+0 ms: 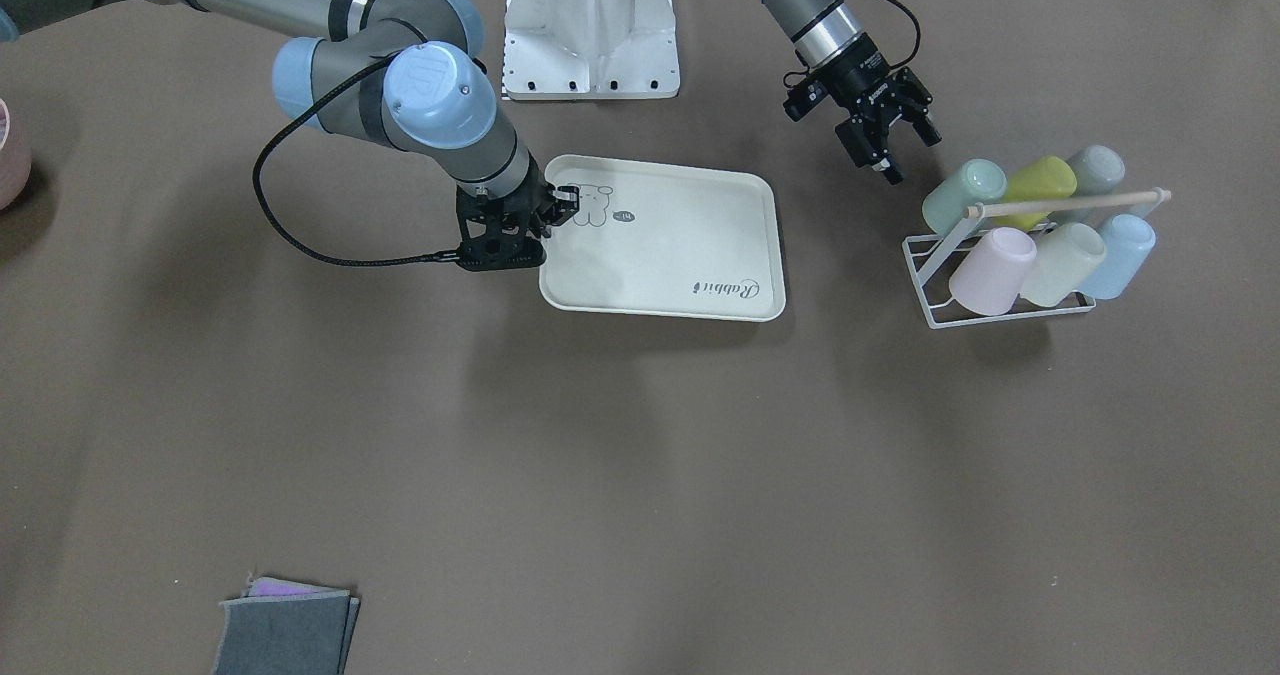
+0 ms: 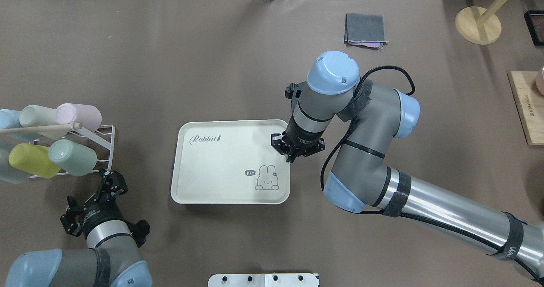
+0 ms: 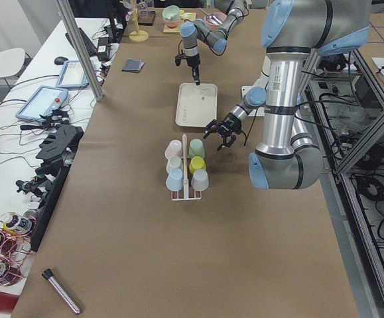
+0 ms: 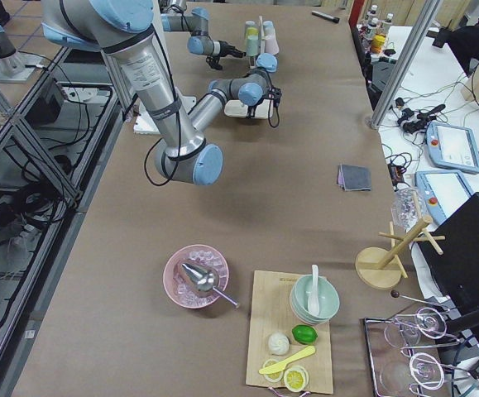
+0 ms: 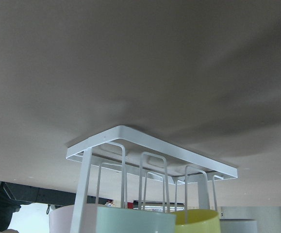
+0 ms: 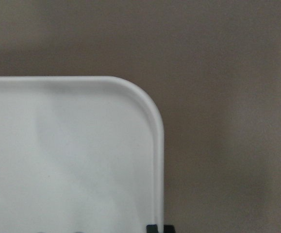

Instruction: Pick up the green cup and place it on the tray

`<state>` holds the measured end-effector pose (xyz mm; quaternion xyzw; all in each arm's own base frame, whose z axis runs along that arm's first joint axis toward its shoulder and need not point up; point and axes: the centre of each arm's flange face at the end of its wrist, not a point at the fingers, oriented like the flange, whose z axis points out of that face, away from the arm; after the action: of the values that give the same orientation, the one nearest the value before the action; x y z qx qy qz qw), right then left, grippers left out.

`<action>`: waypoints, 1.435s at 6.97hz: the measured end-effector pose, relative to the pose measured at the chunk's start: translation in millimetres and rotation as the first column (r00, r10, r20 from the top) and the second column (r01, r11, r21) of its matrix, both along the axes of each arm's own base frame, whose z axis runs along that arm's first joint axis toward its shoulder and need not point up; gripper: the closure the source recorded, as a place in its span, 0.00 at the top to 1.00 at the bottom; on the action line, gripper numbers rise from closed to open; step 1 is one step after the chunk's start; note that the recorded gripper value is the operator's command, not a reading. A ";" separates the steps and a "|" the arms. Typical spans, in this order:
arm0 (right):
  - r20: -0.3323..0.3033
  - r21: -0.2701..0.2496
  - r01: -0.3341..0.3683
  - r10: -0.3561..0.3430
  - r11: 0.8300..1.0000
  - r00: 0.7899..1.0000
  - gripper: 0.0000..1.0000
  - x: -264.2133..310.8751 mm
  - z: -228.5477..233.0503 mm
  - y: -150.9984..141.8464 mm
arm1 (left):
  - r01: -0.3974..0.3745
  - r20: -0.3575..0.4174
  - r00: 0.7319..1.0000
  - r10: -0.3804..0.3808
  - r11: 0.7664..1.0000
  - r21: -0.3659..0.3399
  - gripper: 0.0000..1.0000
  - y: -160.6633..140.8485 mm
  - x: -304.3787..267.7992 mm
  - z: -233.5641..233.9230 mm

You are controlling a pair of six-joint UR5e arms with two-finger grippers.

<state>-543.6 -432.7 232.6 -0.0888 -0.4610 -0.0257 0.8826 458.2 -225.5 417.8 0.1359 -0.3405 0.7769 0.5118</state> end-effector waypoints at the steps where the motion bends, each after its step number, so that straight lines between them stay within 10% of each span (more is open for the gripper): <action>1: 0.003 0.002 0.001 -0.001 1.000 1.000 0.82 -0.2 2.0 1.1 | -0.002 0.008 1.000 0.002 1.000 0.009 0.97 -2.9 3.9 7.0; 2: 0.003 0.002 0.001 -0.001 1.000 1.000 1.00 -0.2 2.8 1.3 | -0.007 0.019 1.000 0.006 1.000 0.013 0.97 -6.9 3.7 10.8; 7: 0.006 -0.021 -0.104 0.104 0.994 0.995 1.00 78.5 23.2 -51.6 | -0.013 0.057 0.998 0.010 0.999 0.052 0.97 -21.8 -8.1 17.6; 10: 0.013 0.097 -0.125 0.125 0.987 0.992 1.00 212.0 84.9 -98.9 | -0.021 0.074 0.997 0.016 0.997 0.079 0.97 -25.5 -8.1 20.9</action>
<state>-331.6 -531.6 317.5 -0.0166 -0.4669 0.0070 0.8841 450.1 -251.0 438.7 0.1309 -0.3883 0.7719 0.4861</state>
